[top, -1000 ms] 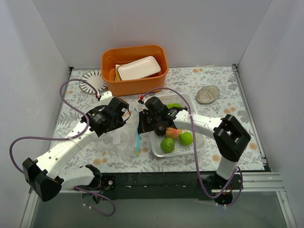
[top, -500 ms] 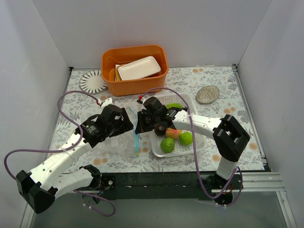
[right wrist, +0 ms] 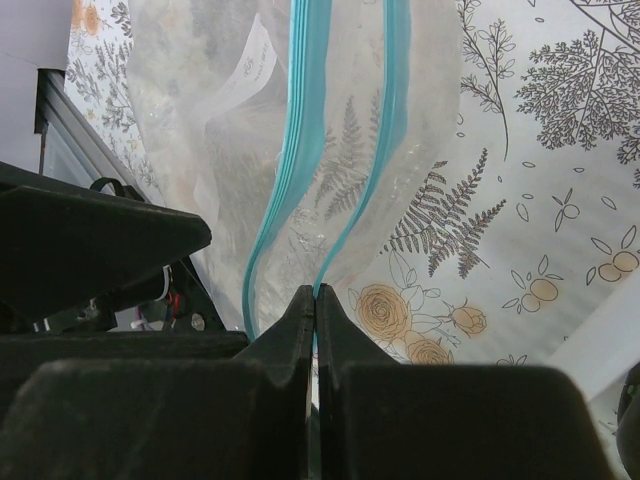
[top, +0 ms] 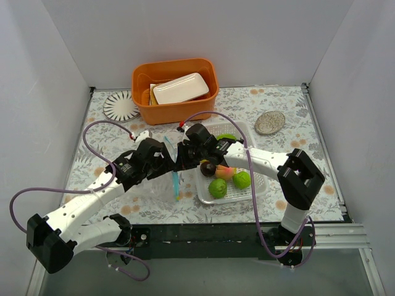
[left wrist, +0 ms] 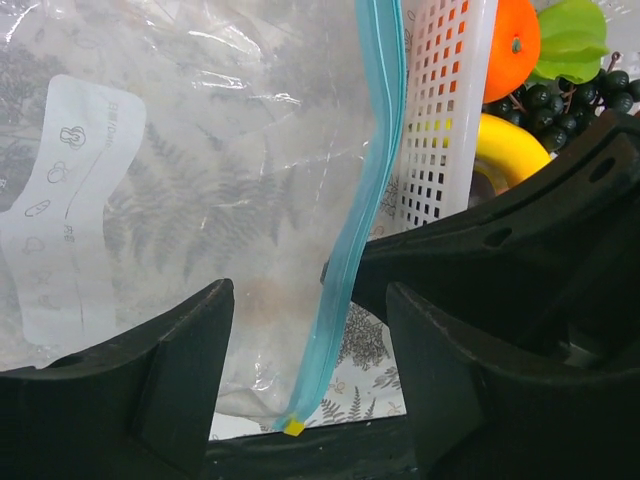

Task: Place the food in the zip-top bag and seal the zipper
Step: Open the zipper of the food storage bag at the center of the board.

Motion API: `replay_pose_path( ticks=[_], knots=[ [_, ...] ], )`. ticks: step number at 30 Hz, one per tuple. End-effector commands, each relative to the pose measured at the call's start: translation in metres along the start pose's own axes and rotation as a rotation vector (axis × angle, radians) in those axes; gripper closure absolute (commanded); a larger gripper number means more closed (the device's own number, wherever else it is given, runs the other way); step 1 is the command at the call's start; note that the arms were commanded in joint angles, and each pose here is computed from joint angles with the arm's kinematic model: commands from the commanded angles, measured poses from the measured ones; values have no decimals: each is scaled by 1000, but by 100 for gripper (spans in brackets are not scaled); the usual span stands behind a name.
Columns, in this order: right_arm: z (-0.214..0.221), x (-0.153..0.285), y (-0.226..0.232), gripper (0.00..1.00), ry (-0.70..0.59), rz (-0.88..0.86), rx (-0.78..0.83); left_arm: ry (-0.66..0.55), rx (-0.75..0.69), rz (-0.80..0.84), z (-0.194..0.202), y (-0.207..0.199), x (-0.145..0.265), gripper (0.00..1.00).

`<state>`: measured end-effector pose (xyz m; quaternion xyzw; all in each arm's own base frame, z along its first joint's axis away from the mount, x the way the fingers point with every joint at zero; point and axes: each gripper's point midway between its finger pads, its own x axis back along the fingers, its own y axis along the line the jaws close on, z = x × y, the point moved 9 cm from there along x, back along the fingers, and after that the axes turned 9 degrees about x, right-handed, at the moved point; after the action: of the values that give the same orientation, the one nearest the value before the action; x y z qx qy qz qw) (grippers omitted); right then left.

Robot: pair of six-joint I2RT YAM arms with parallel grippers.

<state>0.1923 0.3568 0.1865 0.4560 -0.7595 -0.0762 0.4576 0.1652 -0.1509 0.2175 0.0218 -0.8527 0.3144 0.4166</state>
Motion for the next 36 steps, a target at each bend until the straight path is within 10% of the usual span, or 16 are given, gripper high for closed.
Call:
replay_pose_path(
  ticks=[1,12,19,36],
  knots=[
    [-18,14,17,99,-79,-43,50,-68,14,25,-13,-16,1,41],
    [-20,21,19,99,-99,-39,65,-62,1,-67,-11,-10,-10,60],
    [-17,21,16,99,-94,-26,68,-86,-7,-116,-17,-11,-7,100],
    [-2,-24,-21,99,-8,189,-43,-264,19,-355,-61,20,40,100]
  ],
)
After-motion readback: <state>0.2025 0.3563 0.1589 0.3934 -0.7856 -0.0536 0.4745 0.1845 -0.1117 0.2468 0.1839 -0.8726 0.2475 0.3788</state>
